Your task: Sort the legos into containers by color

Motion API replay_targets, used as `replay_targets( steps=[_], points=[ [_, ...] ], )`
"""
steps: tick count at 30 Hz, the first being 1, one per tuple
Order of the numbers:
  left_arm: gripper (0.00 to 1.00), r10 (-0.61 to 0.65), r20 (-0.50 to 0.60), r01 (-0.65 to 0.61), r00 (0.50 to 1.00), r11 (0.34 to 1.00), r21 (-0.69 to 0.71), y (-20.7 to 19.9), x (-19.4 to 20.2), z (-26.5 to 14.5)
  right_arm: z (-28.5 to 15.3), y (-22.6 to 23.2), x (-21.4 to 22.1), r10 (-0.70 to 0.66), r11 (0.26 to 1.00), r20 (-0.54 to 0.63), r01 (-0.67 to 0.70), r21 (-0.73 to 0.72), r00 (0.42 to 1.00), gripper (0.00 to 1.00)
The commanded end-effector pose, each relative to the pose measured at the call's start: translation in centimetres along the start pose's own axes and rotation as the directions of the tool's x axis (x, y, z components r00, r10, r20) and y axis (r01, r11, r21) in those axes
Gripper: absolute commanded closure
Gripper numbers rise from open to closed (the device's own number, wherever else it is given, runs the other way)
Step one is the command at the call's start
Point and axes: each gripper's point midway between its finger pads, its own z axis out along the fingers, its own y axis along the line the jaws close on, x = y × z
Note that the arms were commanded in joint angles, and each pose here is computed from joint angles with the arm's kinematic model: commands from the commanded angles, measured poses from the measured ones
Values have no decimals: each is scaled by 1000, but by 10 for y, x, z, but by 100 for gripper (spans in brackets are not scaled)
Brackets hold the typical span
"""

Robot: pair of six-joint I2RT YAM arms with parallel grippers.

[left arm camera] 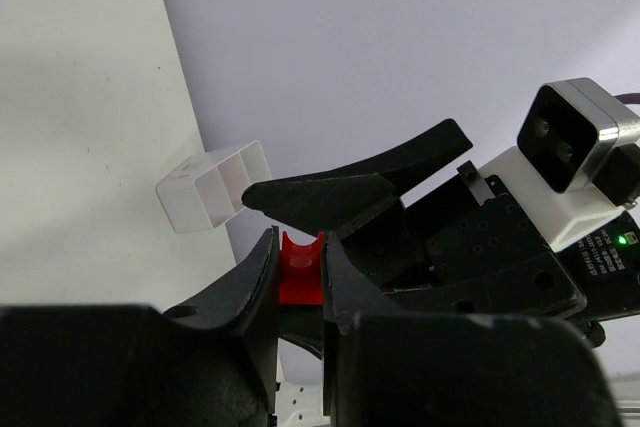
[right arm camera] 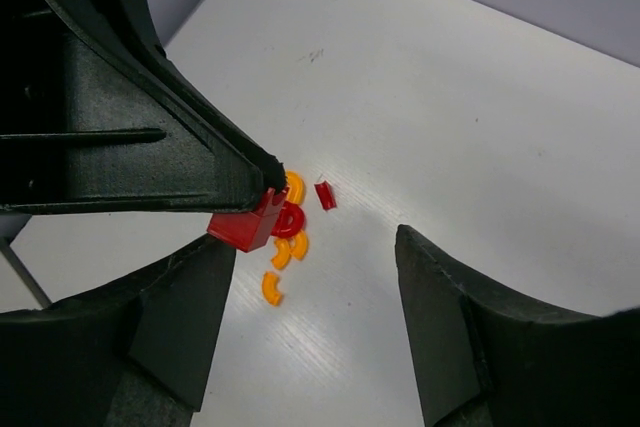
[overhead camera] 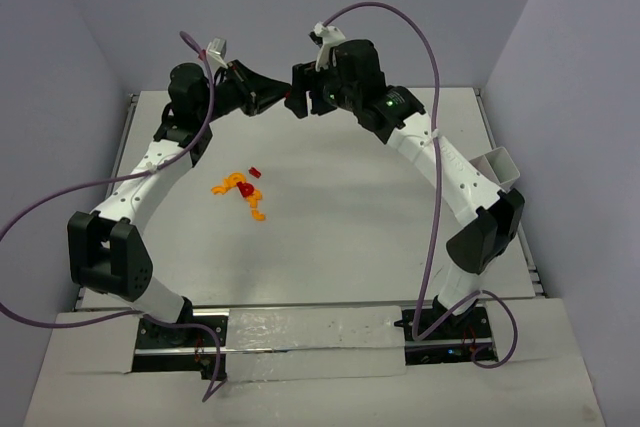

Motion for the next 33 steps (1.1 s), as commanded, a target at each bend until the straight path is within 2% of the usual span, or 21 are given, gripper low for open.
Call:
replay_targets(
  steps=[1, 5, 25, 28, 33],
  points=[
    [100, 7, -35, -6, 999, 999, 36, -7, 11, 1, -1, 14, -30, -17, 999, 91, 19, -25, 996, 34],
    [100, 10, -28, -9, 1000, 1000, 19, -3, 10, 2, -1, 19, -30, -16, 999, 89, 20, -48, 996, 38],
    [100, 9, -29, -10, 1000, 1000, -16, 11, 15, 5, -6, 32, -29, -30, 994, 88, 38, -101, 996, 37],
    [100, 14, -38, -14, 999, 1000, -10, 9, 19, 5, -4, 25, -29, -28, 997, 93, 33, -62, 995, 41],
    [100, 29, -56, -31, 998, 999, -24, 13, 29, 5, -5, 16, -35, -23, 1000, 130, 24, -9, 991, 57]
  ],
)
